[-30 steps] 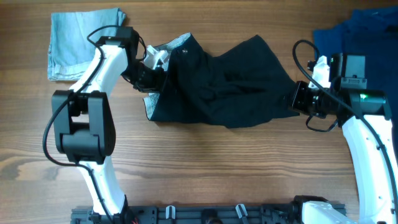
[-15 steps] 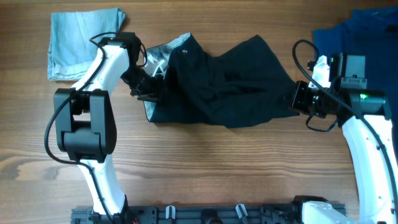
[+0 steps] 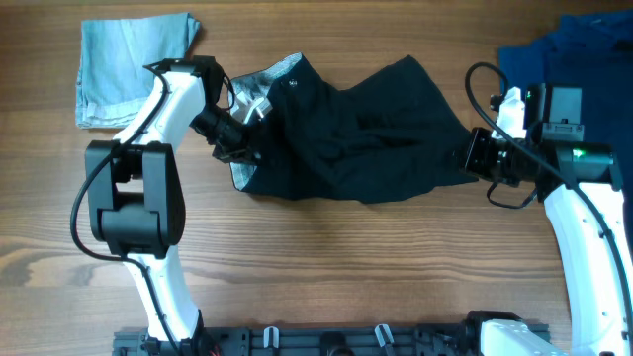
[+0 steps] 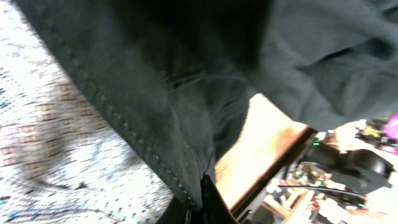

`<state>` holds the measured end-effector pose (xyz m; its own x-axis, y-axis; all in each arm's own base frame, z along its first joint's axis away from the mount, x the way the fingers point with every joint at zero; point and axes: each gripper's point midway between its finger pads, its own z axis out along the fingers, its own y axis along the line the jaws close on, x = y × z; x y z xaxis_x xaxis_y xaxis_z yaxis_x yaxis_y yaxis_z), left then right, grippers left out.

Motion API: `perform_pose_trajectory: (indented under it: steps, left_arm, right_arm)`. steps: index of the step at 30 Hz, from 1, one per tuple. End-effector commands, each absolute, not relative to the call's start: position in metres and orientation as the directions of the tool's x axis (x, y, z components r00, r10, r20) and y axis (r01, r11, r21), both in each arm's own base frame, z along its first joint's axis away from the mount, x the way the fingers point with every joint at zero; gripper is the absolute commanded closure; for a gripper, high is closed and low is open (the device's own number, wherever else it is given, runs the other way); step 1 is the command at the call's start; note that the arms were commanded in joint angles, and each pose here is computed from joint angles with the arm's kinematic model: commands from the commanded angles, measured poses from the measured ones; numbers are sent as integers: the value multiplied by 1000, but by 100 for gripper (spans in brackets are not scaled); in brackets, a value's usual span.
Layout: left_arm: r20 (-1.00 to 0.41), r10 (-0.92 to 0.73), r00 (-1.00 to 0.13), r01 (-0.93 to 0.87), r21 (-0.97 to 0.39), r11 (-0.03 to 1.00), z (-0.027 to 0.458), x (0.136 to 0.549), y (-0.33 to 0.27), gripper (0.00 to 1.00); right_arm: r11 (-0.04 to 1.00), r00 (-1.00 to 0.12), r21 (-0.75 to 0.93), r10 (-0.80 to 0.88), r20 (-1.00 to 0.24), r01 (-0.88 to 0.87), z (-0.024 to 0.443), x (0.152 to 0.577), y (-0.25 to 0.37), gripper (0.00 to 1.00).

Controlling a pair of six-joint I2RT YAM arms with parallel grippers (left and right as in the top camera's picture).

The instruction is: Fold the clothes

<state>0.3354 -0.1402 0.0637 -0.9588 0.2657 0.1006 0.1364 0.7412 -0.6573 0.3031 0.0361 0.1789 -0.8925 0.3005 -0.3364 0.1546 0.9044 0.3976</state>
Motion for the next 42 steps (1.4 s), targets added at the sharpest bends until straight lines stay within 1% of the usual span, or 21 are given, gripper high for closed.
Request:
perform_pose_trajectory:
  steps: [1, 3, 6, 9, 12, 14, 17, 23, 26, 29, 31, 35, 36, 39, 42]
  left_arm:
    - [-85, 220, -972, 212, -720, 661, 127, 361, -148, 96]
    - [-221, 182, -958, 286, -689, 666, 175, 378, -142, 96]
    - [-375, 125, -918, 353, -637, 685, 240, 391, -135, 96]
    - [-546, 82, -834, 420, -529, 738, 311, 396, -122, 96]
    - [-672, 38, -739, 421, -417, 806, 366, 398, -106, 96]
    - [-736, 2, -677, 401, -367, 839, 395, 399, -93, 96]
    - [-812, -52, -582, 398, -340, 852, 434, 396, -82, 96]
    - [-893, -81, -444, 434, -293, 852, 480, 385, -81, 96]
    - [-924, -104, -369, 455, -277, 846, 509, 366, -83, 96]
    - [-943, -116, -311, 468, -258, 845, 532, 337, -84, 96]
    - [-954, -140, -266, 476, -256, 841, 552, 308, -85, 96]
    - [-968, -166, -188, 494, -239, 836, 578, 266, -87, 96]
    - [-973, -178, -144, 504, -227, 833, 590, 241, -87, 96]
    - [-978, -185, -98, 517, -209, 830, 601, 213, -89, 96]
    - [-971, -217, -101, 520, -238, 820, 603, 195, -90, 96]
  right_arm:
    - [920, -859, 371, 287, -425, 124, 206, 315, 29, 96]
    - [921, -842, 373, 286, -458, 110, 224, 321, 28, 96]
    - [922, -812, 376, 286, -509, 89, 250, 328, 28, 96]
    - [926, -781, 369, 293, -551, 87, 270, 333, 24, 96]
    - [937, -743, 318, 315, -591, 144, 287, 334, 2, 96]
    - [935, -708, 307, 338, -620, 178, 306, 333, -16, 96]
    - [933, -642, 296, 355, -679, 203, 343, 328, -40, 96]
    - [953, -564, 263, 302, -769, 152, 391, 323, -50, 96]
    - [960, -539, 259, 272, -797, 102, 412, 317, -43, 96]
    - [962, -523, 266, 258, -812, 61, 432, 306, -33, 96]
    - [967, -523, 248, 237, -819, 49, 443, 293, -29, 96]
    - [971, -513, 237, 225, -829, 42, 459, 274, -24, 96]
    - [972, -499, 232, 219, -838, 37, 469, 264, -20, 96]
    - [972, -479, 232, 215, -851, 24, 483, 247, -14, 96]
    - [971, -482, 240, 215, -850, 11, 489, 230, -6, 96]
